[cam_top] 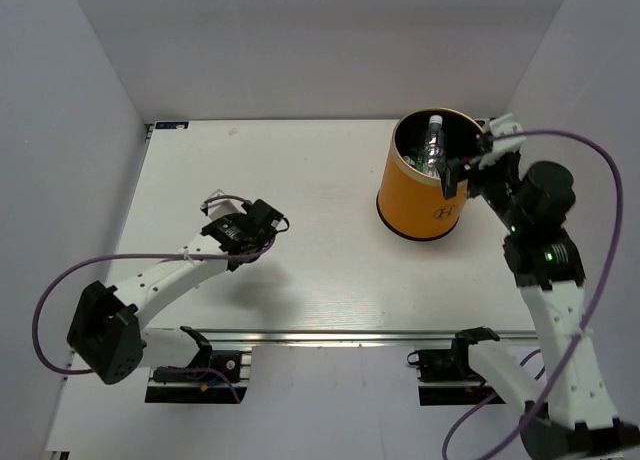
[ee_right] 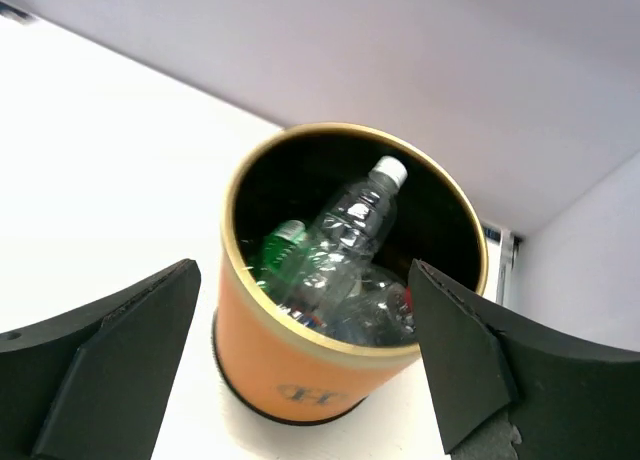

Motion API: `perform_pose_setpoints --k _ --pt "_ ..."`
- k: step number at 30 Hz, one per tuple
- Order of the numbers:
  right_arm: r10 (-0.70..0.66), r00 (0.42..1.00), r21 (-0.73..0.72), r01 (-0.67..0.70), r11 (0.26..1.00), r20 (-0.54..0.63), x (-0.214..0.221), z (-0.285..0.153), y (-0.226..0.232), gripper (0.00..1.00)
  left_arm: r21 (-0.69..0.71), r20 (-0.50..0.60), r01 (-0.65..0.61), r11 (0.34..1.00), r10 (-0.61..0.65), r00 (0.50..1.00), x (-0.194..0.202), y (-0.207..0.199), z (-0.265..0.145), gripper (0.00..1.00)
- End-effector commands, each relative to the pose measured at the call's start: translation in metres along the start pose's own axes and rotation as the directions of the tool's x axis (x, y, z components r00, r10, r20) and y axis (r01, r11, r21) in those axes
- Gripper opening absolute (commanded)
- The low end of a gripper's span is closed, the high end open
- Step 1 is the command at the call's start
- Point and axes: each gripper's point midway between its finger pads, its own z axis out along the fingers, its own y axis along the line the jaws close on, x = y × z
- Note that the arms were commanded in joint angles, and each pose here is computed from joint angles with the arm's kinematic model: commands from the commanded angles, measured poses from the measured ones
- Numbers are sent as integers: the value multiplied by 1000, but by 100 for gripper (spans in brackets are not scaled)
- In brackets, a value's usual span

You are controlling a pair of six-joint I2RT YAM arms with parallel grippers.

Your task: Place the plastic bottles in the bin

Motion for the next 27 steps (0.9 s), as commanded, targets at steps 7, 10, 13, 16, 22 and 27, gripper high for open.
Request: perform_pose_setpoints --k 7,10,13,16,22,27 --pt "50 990 -257 -14 966 132 -1 -112 78 90 -153 5 163 975 -164 986 -18 -13 54 100" --pt "64 990 -298 -24 954 127 21 -129 94 90 -169 1 165 972 -167 986 -24 -18 65 100" --pt "81 992 -350 -41 936 99 46 -133 109 90 -206 0 162 965 -166 986 -31 -16 82 100" --pt "99 992 -408 -62 911 72 61 -135 123 90 -225 -28 162 961 -173 985 -30 -18 96 100" --pt "112 990 -446 -64 893 82 67 -138 132 90 -275 -64 154 949 -178 982 -20 -7 116 100" --pt "113 987 -448 -51 892 112 64 -143 133 90 -301 -60 181 936 -208 976 -21 8 128 98"
